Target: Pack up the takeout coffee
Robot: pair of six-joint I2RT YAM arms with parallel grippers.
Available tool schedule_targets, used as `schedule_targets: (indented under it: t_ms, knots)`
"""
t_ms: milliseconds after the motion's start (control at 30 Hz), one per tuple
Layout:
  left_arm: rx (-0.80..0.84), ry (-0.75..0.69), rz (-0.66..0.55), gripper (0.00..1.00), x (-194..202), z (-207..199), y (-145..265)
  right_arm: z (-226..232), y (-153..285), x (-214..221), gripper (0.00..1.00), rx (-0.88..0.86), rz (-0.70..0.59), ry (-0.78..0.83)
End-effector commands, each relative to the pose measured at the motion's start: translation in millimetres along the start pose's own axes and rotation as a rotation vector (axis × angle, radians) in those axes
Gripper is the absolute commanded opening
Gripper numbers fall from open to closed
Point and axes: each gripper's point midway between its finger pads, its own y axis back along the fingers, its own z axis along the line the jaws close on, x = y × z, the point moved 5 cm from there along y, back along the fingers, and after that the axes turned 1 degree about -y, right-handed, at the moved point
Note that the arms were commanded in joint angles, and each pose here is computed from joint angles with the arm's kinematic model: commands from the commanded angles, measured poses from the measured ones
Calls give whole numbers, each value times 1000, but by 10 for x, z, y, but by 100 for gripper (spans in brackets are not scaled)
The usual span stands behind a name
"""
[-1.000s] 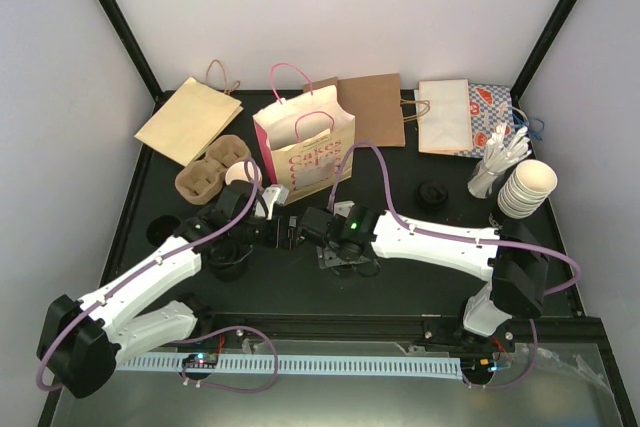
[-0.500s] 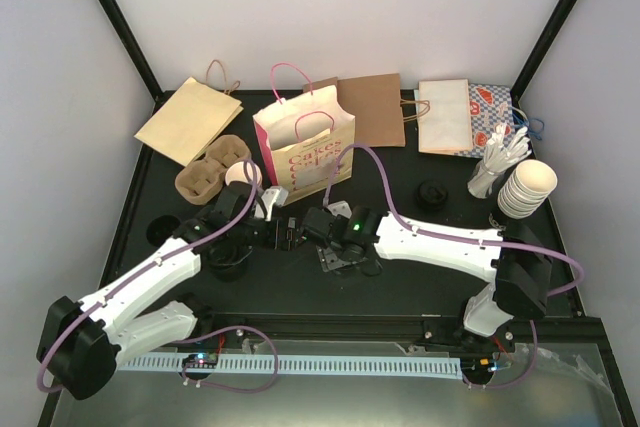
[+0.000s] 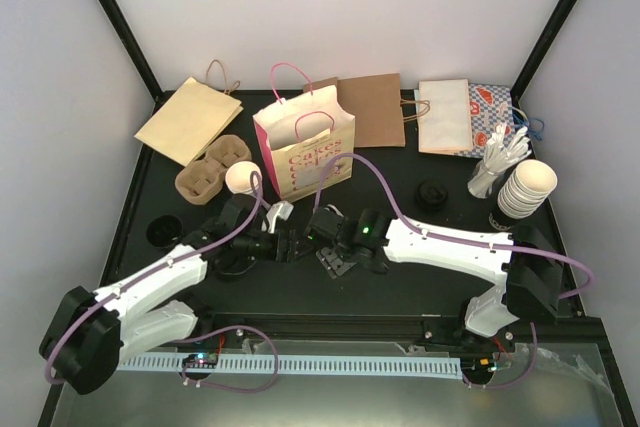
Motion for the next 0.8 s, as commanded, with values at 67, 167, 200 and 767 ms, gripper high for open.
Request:
schedule_targets:
  t_ms: [67,167,200,767]
  knots:
    - [95,19,31,77,-25,-58,-117,6,-76,101,74,-29,50,66]
    - [99,24,50,71,-6,-33,-181,3,-92,121,75,-42,51,60]
    - [102,26,57,70,-1,-28,-202,6,-96,128,74,-46,52,60]
    - [67,68,85,56,-51,92,-418,-76,-211,205,74,-89,92,20]
